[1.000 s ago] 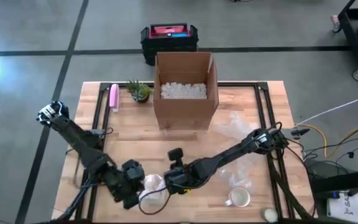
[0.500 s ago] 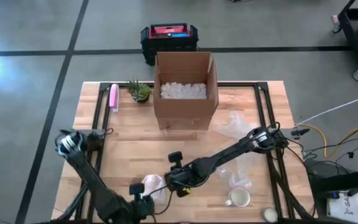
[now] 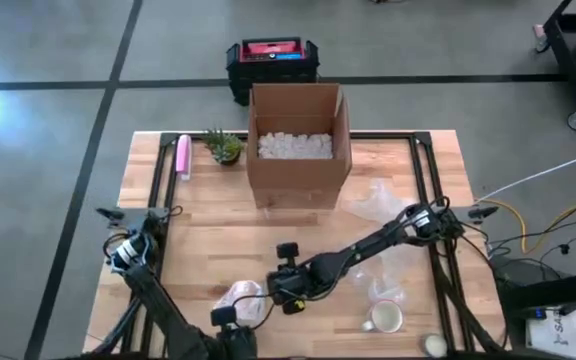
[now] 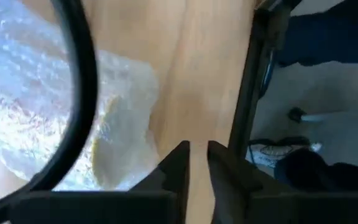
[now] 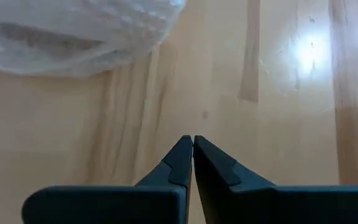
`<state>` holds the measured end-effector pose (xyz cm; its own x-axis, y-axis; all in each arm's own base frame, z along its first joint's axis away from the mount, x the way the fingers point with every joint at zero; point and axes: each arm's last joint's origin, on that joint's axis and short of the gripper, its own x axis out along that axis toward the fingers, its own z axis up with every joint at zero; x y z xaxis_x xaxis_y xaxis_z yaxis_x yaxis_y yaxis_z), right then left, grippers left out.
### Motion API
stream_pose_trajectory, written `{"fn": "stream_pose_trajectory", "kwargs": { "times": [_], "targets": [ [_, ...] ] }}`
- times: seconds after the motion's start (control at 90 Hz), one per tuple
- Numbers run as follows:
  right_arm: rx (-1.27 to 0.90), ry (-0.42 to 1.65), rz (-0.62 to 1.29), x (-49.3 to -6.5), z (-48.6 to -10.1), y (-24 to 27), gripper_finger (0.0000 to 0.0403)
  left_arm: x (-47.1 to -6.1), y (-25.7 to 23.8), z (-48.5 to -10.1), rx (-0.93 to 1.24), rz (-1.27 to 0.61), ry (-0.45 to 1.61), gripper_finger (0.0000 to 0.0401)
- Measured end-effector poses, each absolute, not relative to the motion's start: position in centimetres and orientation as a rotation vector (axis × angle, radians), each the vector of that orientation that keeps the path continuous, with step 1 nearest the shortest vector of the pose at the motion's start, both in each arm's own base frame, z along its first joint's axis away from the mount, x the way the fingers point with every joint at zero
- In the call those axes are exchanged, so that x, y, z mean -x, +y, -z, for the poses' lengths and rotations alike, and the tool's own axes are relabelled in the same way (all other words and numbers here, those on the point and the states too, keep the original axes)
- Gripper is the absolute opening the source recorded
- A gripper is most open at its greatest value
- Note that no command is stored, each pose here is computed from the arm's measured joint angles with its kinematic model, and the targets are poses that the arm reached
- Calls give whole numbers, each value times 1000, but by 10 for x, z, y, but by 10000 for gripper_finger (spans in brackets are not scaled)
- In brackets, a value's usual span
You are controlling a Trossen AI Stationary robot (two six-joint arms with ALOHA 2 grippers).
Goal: Wrap mug
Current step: Wrap the orange mug with the bubble wrap
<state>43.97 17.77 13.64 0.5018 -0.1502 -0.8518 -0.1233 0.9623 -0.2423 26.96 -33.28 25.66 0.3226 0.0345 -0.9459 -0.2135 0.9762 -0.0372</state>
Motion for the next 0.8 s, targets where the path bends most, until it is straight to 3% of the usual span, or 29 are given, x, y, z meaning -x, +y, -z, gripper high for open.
{"fn": "stream_pose_trajectory", "kwargs": {
  "times": [0.189, 0.367, 0.556, 0.8],
  "targets": [
    [267, 1063, 18, -432, -131, 188, 2, -262, -333, -255, 136, -171, 1262, 143],
    [252, 1090, 29, -423, -122, 193, 2, -257, -323, -254, 66, -270, 1293, 178],
    [247, 1103, 31, -417, -117, 198, 2, -257, -320, -251, 15, -315, 1246, 178],
    [255, 1101, 29, -415, -117, 202, 2, -260, -310, -231, -55, -377, 1248, 144]
  ]
}}
